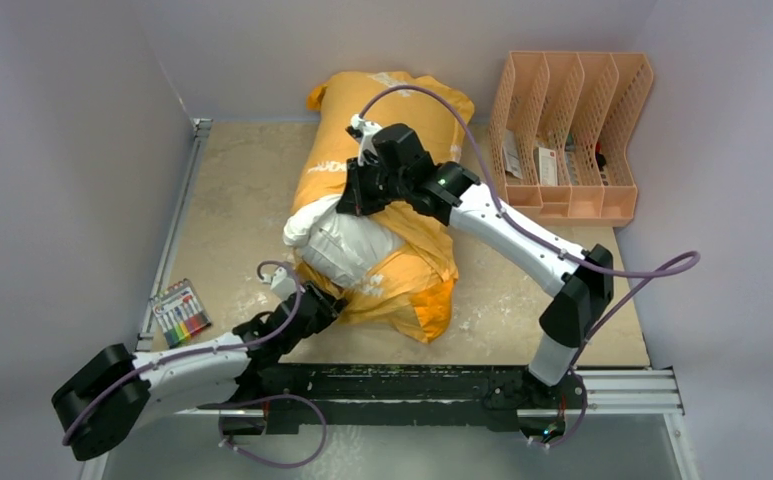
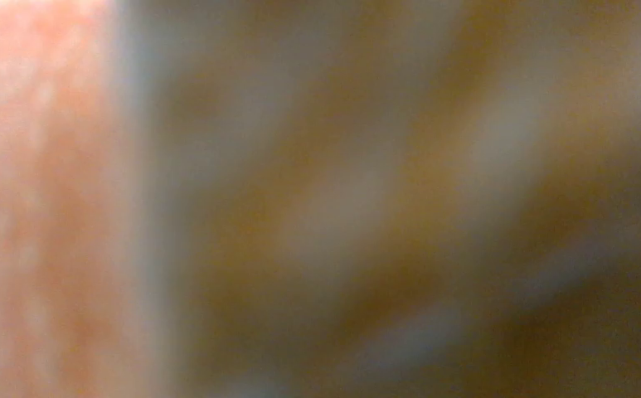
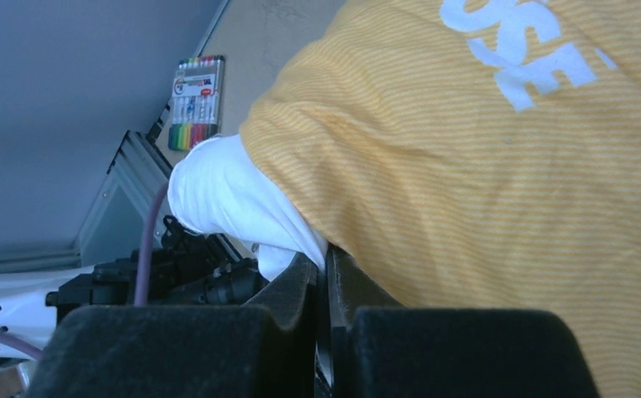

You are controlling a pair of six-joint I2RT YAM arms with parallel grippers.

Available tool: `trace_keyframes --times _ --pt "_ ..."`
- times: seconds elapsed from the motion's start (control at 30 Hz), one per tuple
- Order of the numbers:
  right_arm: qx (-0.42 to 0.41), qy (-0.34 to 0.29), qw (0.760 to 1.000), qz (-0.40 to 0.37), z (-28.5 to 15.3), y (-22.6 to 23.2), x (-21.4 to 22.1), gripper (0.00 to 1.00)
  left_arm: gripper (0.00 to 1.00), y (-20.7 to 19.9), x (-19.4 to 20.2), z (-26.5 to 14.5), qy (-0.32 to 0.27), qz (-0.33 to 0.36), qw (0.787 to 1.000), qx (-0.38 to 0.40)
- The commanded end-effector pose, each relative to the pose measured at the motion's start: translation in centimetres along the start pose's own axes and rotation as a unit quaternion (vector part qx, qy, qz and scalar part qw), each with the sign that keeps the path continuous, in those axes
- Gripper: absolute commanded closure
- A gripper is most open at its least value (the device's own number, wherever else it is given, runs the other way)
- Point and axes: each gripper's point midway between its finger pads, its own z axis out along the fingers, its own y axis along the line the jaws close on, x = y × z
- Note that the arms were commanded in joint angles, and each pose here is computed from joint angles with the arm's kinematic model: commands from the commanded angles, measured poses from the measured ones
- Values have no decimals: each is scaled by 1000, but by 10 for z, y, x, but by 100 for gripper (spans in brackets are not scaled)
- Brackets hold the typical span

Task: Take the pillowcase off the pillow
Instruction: Remove the pillow from the pillowcase.

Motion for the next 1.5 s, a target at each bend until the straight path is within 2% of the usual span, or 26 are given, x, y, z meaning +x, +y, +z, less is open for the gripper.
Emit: trace_keyframes --times 0.0,0.07,0.13,0.23,0.43,0.53,0.77,1.0,1.03,1.13,1.33,1.37,1.43,1.47 --pt "-15 -195 980 -19 -60 5 -95 100 54 17 5 -17 30 42 998 -38" --pt "-2 -164 986 -8 -48 -11 -66 100 40 -22 -20 -31 2 40 999 -1" --pt "-1 -142 990 2 -41 -18 -46 100 34 -51 -44 -49 -24 49 998 19" --pt "-7 -120 993 15 -33 -23 -26 100 29 -78 -69 -75 -43 63 997 32" --pt "-20 -98 995 25 -29 -22 -11 100 26 -134 -78 -110 -25 6 989 148" --pt "-27 -98 994 31 -31 -20 -8 100 24 -144 -83 -115 -34 -20 984 175" --pt "-58 -108 992 29 -34 -8 -14 100 23 -163 -71 -84 -24 -34 982 182" --pt "-73 -108 991 27 -50 -2 -7 100 23 -153 -73 -56 -57 -68 984 157" --pt "-73 -107 991 26 -53 -1 -5 100 24 -149 -75 -54 -65 -70 984 151" --pt "-91 -95 991 20 -60 6 2 100 37 -156 -76 -52 -72 -59 982 166" --pt "-116 -30 993 -9 -70 11 32 100 93 -189 -56 -39 -19 13 983 184" --pt "-116 -26 993 -11 -72 10 36 100 100 -193 -56 -39 -18 16 982 186" --pt "-108 -22 994 -9 -77 8 41 99 100 -197 -58 -39 -20 19 981 190" --pt "-96 -23 995 -10 -80 4 42 89 100 -199 -59 -39 -22 20 981 191"
